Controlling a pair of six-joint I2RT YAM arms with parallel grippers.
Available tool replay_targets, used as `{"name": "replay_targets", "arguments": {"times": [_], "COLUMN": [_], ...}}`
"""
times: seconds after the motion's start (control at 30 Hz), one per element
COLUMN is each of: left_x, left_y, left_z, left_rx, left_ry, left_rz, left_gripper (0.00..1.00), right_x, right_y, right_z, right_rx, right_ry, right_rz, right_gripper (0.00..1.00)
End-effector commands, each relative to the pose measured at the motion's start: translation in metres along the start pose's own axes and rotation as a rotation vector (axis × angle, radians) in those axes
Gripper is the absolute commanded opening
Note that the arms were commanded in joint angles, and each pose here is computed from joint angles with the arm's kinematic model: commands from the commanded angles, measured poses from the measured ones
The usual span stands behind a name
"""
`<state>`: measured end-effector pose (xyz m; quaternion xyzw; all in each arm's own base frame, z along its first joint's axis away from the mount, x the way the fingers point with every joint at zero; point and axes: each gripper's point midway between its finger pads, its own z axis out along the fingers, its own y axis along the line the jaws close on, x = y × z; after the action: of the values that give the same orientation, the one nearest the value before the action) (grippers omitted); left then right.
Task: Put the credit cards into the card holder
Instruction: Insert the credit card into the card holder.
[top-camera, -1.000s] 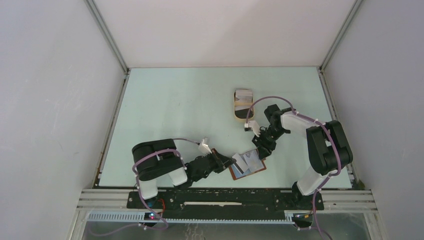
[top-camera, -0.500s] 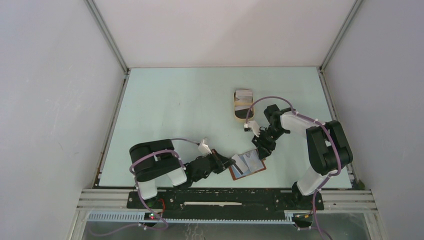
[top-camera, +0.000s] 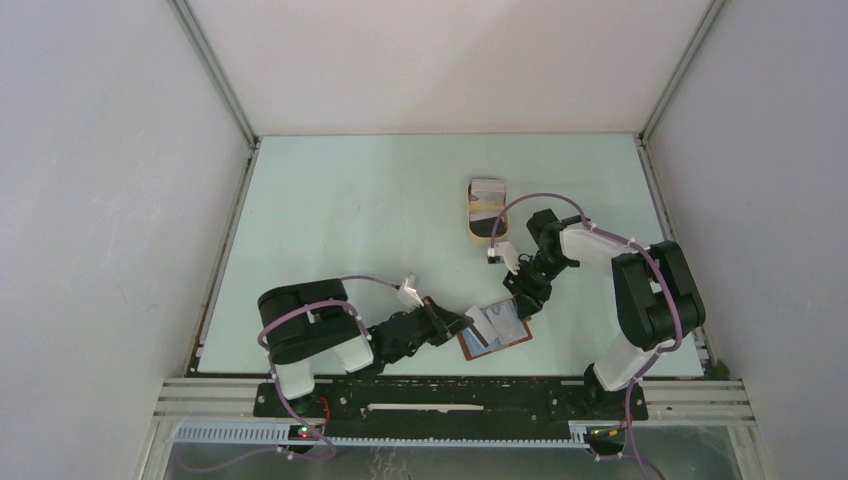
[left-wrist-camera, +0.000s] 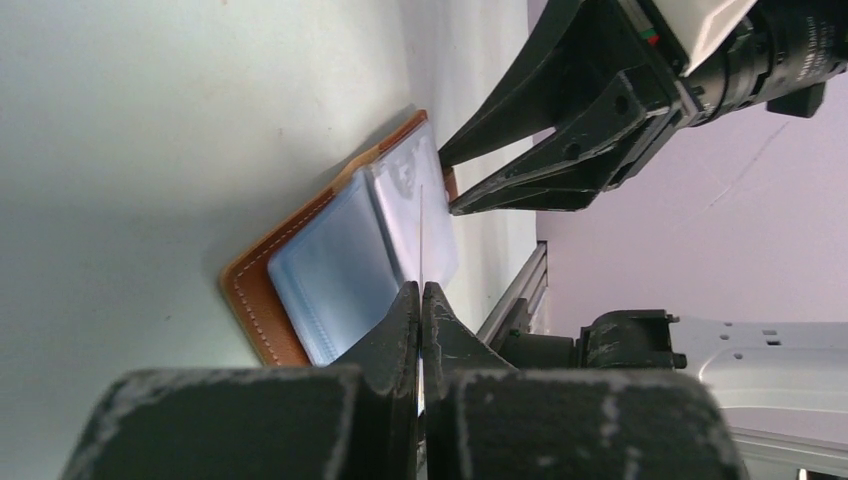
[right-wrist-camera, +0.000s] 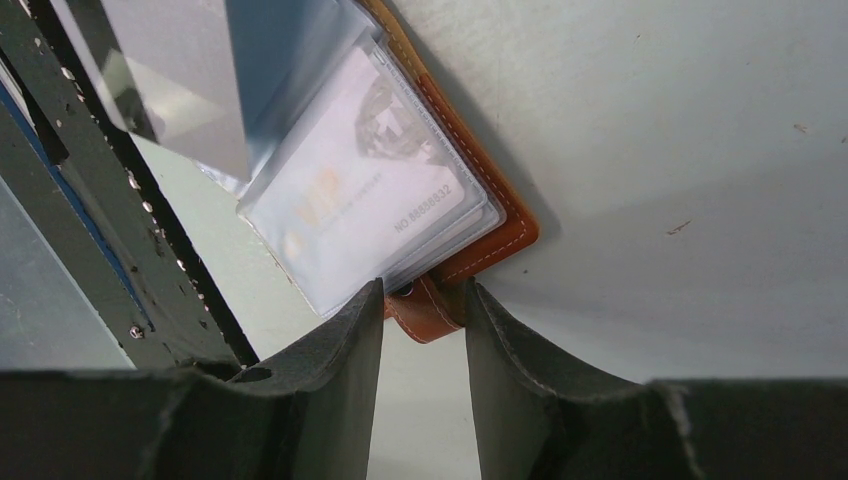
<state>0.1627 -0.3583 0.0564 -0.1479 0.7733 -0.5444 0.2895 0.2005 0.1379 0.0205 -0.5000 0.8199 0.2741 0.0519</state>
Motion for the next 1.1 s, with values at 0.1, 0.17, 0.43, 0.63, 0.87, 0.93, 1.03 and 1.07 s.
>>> {"name": "replay_targets", "arguments": {"times": [0.1, 0.17, 0.43, 0.63, 0.87, 0.93, 1.03, 1.07], "left_x": [0.002, 0.002, 0.004, -0.003, -0.003, -0.003, -0.001, -0.001], "left_y": [-0.002, 0.001, 0.004, -0.005, -0.011, -0.009, -0.003, -0.001], "left_z": [0.008, 0.009, 0.01, 0.0, 0.002, 0.001, 0.004, 0.006], "left_rx": [0.011, 0.004, 0.0, 0.048, 0.065, 0.058, 0.038, 0.033], "left_ry": [-0.006, -0.005, 0.001, -0.021, -0.017, -0.019, -0.016, -0.014], "left_rz": [-0.012, -0.016, -0.026, -0.037, -0.035, -0.032, -0.033, -0.035], "left_gripper": [0.0, 0.0, 0.0, 0.0, 0.0, 0.0, 0.0, 0.0], "right_x": [-0.01, -0.01, -0.01, -0.01, -0.01, -0.01, -0.01, -0.01], "right_y": [-0.003, -0.002, -0.002, -0.002, -0.002, -0.002, -0.003, -0.002], "right_z": [-0.004, -0.004, -0.004, -0.004, -0.004, -0.004, -0.003, -0.003], "right_rx": [0.011, 0.009, 0.01, 0.008, 0.011, 0.01, 0.01, 0.01], "right_ry": [-0.017, -0.017, -0.016, -0.016, -0.015, -0.014, -0.014, -0.015], "right_rz": [-0.014, -0.014, -0.014, -0.014, -0.013, -0.012, -0.012, -0.014], "right_gripper": [0.44, 0.44, 0.44, 0.44, 0.44, 0.44, 0.44, 0.44]}}
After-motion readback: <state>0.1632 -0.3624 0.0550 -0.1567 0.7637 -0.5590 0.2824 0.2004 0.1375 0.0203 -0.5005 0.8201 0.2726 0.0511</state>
